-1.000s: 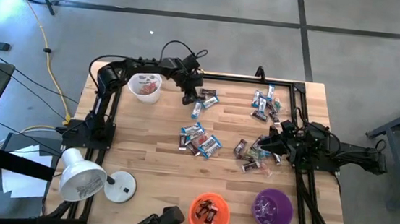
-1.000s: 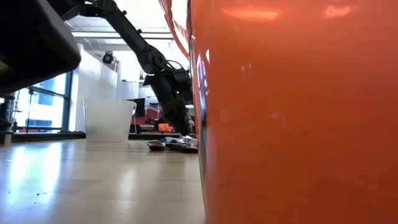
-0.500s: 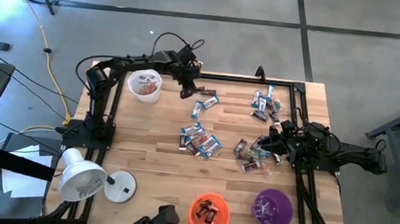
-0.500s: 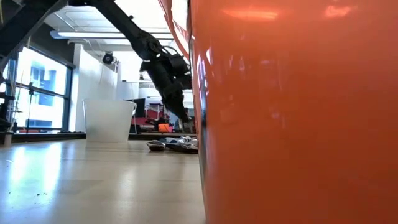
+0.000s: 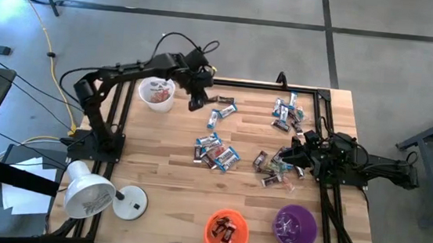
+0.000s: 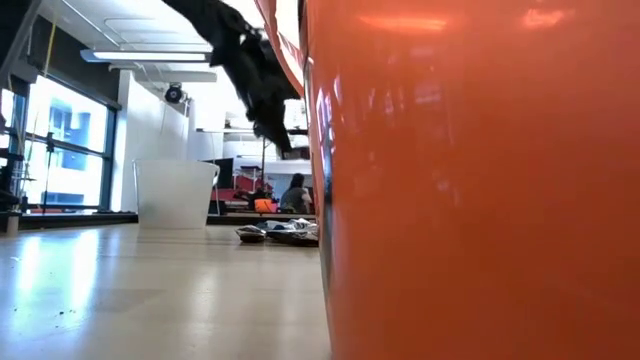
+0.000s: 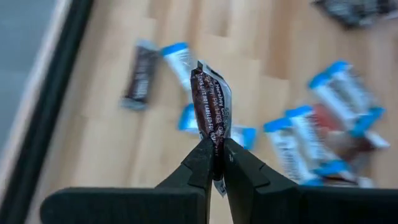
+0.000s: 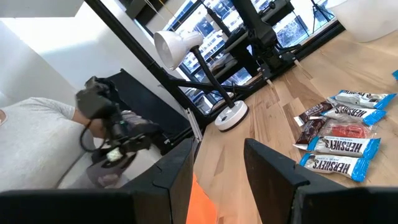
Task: Organize candy in baskets
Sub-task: Put the brown chocolate into the orange bucket
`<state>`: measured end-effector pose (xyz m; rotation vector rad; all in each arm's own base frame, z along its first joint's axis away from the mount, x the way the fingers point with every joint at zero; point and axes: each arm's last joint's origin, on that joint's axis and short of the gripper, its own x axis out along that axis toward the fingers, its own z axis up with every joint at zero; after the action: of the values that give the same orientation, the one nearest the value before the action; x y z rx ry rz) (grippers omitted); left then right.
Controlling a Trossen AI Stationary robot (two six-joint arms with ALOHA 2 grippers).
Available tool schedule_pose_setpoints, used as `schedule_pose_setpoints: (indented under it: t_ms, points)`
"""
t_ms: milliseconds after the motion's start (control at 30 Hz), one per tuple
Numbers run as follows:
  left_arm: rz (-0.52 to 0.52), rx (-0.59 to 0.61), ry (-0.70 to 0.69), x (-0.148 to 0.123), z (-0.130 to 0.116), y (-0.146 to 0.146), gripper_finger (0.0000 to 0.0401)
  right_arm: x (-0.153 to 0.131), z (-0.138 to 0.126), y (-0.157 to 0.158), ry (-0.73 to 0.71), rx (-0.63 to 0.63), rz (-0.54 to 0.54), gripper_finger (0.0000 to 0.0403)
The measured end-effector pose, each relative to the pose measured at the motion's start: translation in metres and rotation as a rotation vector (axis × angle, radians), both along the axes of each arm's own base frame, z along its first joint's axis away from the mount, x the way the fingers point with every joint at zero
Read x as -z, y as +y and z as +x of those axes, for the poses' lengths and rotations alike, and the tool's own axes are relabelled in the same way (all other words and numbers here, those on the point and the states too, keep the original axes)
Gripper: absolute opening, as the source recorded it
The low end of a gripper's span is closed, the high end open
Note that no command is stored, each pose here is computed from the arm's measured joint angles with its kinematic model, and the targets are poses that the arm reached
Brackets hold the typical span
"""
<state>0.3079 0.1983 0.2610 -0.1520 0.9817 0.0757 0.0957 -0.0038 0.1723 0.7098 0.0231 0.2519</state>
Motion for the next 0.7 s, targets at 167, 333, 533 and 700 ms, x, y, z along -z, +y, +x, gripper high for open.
schedule_pose_setpoints:
  t_ms: [167, 333, 533, 700]
  points:
    - [-0.041, 0.046, -0.030, -0.012, 0.019, -0.046, 0.0019, 0.000, 0.000, 0.000, 0.000, 0.000, 0.000, 0.0138]
    - [-0.104, 0.070, -0.019, -0.012, 0.040, -0.099, 0.0019, 0.000, 0.000, 0.000, 0.000, 0.000, 0.000, 0.0138]
    - [-0.114, 0.076, -0.032, -0.015, 0.058, -0.169, 0.0019, 0.000, 0.000, 0.000, 0.000, 0.000, 0.000, 0.0138]
    - [-0.178, 0.088, -0.157, -0.024, 0.069, -0.223, 0.0019, 0.000, 0.000, 0.000, 0.000, 0.000, 0.000, 0.0138]
